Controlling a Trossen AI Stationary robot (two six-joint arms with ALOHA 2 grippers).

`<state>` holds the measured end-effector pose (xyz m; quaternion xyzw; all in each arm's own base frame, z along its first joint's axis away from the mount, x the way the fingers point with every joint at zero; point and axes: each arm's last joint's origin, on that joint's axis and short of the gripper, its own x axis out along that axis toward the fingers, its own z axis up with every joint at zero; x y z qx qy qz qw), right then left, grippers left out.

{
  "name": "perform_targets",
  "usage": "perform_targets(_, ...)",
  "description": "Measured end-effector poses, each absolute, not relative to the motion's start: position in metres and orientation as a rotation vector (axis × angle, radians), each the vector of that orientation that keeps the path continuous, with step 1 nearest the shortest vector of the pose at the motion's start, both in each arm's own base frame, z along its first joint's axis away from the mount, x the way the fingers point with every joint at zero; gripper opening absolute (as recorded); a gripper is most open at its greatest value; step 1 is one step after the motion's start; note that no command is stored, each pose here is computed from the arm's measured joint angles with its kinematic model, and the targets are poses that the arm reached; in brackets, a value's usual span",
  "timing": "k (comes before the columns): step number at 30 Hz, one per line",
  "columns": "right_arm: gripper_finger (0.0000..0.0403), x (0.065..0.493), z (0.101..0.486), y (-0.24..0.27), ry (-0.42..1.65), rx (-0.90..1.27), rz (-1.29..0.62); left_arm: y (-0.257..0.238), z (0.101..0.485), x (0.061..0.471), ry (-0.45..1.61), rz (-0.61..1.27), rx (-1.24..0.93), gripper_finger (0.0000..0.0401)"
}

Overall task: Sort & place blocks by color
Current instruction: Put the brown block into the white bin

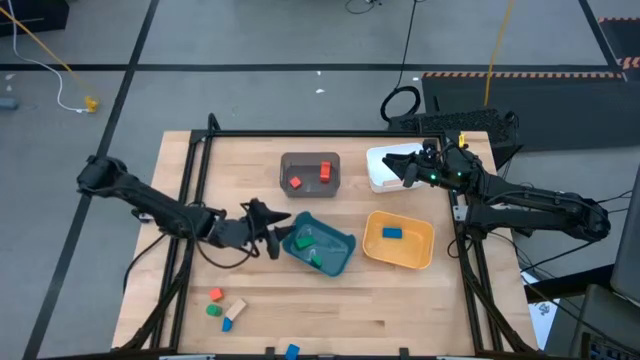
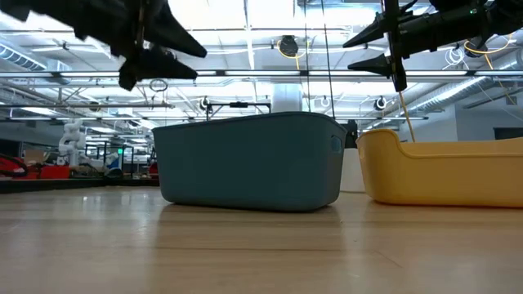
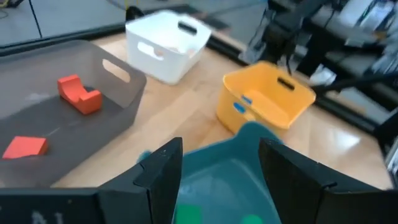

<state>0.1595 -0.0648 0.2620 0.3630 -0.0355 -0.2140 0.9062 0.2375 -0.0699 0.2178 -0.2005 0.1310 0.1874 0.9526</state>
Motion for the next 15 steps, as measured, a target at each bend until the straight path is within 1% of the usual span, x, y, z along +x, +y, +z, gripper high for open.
perform_targets(4,0.0203,0.159,0.262,-0.065,-0.073,0.749,-0.442,-0.081,0.227,0.240,0.335,0.366,-0.422,0.0212)
perform_targets(7,0.0203,0.159,0.262,-0.065,-0.073,0.750,-0.442,-0.095,0.228,0.235,0.370,0.331,-0.455,0.0212)
perform_targets(10,0.0203,0.159,0.262,-0.065,-0.074,0.749,-0.441,-0.109,0.228,0.229,0.375,0.302,-0.527,0.0212)
perform_targets(15,0.0203,0.159,0.262,-0.065,-0.074,0.749,-0.442,-0.131,0.224,0.216,0.365,0.305,-0.612,0.0218)
